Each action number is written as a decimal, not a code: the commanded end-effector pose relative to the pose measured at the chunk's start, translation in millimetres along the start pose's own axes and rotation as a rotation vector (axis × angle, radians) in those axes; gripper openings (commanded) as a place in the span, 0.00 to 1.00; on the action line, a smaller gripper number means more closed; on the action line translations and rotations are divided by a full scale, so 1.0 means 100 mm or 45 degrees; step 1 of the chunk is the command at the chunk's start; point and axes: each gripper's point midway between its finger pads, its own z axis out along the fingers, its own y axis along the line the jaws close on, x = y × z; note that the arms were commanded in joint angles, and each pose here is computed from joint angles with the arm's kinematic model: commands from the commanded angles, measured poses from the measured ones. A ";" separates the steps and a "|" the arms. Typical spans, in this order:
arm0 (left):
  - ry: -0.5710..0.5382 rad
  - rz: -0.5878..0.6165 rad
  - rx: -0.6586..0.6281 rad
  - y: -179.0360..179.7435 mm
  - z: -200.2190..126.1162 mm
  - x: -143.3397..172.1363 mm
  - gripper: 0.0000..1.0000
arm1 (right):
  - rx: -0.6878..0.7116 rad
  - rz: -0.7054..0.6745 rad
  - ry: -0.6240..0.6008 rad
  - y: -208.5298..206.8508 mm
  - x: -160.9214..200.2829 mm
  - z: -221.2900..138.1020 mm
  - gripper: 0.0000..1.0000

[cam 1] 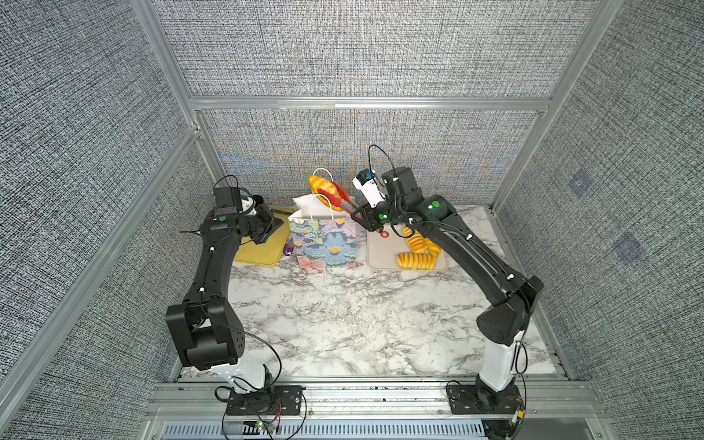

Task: Pack bread into a paper bag
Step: Place the fake bread in the paper bag, then pick up the fake bread from the plate.

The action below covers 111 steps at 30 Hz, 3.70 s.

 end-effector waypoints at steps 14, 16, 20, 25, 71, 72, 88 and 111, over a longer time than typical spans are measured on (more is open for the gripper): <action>0.001 0.005 0.007 -0.02 -0.02 0.00 0.02 | 0.034 -0.014 -0.039 -0.05 -0.08 0.01 0.49; -0.002 0.007 0.010 -0.03 -0.02 -0.01 0.02 | 0.035 -0.014 -0.043 -0.04 -0.09 0.00 0.50; -0.007 0.007 0.014 -0.04 -0.03 -0.02 0.02 | 0.057 -0.016 -0.049 -0.07 -0.09 -0.03 0.49; -0.008 0.005 0.015 -0.04 -0.03 -0.02 0.02 | 0.208 0.001 -0.132 -0.27 -0.21 -0.23 0.47; -0.013 0.010 0.041 -0.12 -0.14 0.05 0.02 | 0.753 0.607 0.678 -2.02 2.03 -0.17 0.49; -0.014 0.012 0.043 -0.13 -0.14 0.05 0.02 | 0.751 0.609 0.685 -2.03 2.05 -0.15 0.49; -0.030 0.017 0.055 -0.20 -0.20 0.02 0.02 | 0.721 0.637 0.733 -2.15 2.25 0.03 0.49; -0.036 0.025 0.065 -0.25 -0.23 0.01 0.02 | 0.684 0.651 0.695 -2.16 2.18 -0.03 0.27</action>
